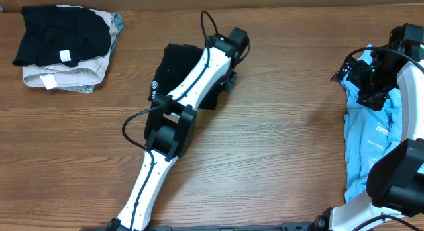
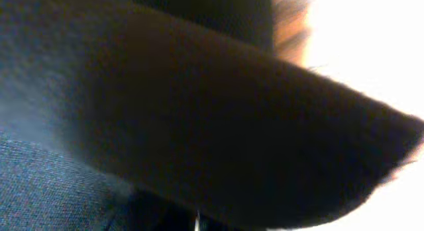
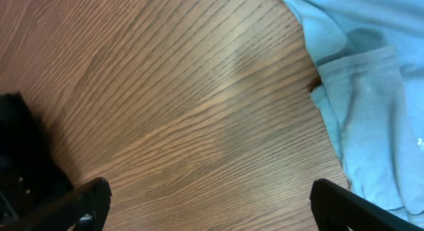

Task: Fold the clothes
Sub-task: 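Lift the bundle with the left gripper and carry it to the top-left stack, then lower the bundle onto the stack and open the left gripper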

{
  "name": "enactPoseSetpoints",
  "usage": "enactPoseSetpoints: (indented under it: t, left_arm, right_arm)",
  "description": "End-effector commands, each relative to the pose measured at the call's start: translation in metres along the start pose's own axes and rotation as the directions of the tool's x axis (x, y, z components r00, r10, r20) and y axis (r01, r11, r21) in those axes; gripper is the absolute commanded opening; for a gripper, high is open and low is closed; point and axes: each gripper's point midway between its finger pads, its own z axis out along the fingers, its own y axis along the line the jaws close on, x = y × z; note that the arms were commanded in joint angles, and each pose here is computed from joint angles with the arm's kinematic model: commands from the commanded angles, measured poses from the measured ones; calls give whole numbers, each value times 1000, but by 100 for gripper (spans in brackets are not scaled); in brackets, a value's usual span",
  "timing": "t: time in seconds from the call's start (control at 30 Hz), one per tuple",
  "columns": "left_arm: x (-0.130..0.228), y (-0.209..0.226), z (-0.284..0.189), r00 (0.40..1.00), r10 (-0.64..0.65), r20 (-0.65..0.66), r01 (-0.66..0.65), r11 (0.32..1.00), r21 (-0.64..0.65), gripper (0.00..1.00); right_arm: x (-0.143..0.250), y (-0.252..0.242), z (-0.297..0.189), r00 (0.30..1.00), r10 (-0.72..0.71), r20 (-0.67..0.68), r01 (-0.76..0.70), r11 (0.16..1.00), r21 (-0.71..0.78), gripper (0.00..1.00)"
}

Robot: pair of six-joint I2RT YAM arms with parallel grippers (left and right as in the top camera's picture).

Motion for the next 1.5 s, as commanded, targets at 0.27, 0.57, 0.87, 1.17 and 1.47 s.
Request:
enactPoseSetpoints:
  t: [0.27, 0.57, 0.87, 1.17, 1.47]
  left_arm:
    - [-24, 101, -140, 970, -82, 231, 55, 991, 118, 4]
    - [-1, 178, -256, 869, -142, 474, 116, 990, 83, 4]
    - [37, 281, -309, 788, -186, 587, 305, 946, -109, 4]
    - [64, 403, -321, 700, -261, 665, 551, 789, -271, 4]
    - [87, 496, -327, 512, -350, 784, 721, 672, -170, 4]
  right_arm:
    - [-4, 6, -10, 999, -20, 40, 20, 1000, -11, 100]
    - [-3, 5, -10, 999, -18, 33, 18, 1000, -9, 100]
    - [1, 5, -10, 1000, -14, 18, 14, 1000, -8, 100]
    - [8, 2, -10, 1000, -6, -10, 6, 1000, 0, 100]
    - [10, 2, -10, 1000, -3, -20, 3, 1000, 4, 100]
